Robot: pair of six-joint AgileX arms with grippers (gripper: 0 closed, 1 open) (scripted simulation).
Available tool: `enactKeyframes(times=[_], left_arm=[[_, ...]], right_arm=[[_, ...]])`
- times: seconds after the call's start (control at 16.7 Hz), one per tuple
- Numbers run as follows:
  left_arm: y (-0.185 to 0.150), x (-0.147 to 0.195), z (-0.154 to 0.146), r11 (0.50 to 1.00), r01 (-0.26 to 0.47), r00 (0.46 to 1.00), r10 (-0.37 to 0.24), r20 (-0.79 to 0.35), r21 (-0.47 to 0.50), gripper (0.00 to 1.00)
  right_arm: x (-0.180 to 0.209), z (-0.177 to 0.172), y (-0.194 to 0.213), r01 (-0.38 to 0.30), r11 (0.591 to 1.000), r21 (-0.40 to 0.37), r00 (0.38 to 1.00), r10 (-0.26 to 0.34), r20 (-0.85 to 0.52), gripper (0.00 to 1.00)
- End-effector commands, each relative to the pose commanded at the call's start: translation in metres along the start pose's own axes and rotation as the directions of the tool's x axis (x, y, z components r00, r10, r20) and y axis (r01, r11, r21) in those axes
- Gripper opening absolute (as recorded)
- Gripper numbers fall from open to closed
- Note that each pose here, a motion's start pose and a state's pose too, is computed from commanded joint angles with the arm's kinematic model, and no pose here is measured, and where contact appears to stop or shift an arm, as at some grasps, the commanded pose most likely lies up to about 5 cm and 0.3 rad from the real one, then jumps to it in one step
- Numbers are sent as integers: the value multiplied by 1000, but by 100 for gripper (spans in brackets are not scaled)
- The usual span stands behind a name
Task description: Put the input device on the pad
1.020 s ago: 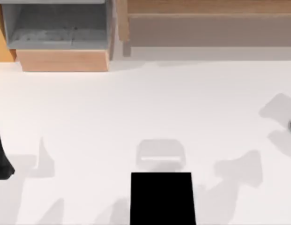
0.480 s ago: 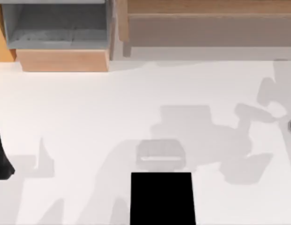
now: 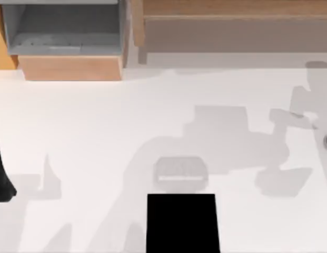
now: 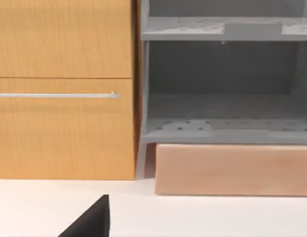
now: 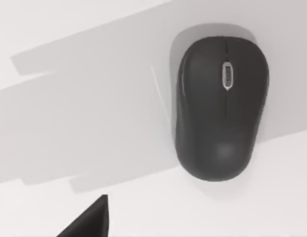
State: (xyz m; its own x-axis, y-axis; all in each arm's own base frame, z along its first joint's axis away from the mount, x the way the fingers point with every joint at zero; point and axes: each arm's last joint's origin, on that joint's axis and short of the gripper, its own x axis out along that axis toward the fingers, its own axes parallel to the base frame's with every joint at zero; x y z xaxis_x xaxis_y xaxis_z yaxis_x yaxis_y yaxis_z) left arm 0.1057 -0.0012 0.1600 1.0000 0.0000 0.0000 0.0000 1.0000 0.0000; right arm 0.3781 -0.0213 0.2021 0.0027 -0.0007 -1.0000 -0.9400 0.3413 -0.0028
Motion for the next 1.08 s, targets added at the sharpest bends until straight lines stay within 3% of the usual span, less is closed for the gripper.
enactKeyframes(times=[0.24, 0.66, 0.96, 1.08], left_arm=[[0, 0, 0, 1000, 0, 1000, 0, 0, 0, 100], [0, 0, 0, 1000, 0, 1000, 0, 0, 0, 100], [0, 0, 0, 1000, 0, 1000, 0, 0, 0, 100], [0, 0, 0, 1000, 0, 1000, 0, 0, 0, 100]], right_arm=[[13, 1, 0, -4, 1000, 0, 1000, 4, -1, 100], [93, 1, -1, 5, 1000, 0, 1000, -5, 2, 100], [100, 0, 0, 0, 1000, 0, 1000, 0, 0, 100], [100, 0, 0, 0, 1000, 0, 1000, 0, 0, 85]])
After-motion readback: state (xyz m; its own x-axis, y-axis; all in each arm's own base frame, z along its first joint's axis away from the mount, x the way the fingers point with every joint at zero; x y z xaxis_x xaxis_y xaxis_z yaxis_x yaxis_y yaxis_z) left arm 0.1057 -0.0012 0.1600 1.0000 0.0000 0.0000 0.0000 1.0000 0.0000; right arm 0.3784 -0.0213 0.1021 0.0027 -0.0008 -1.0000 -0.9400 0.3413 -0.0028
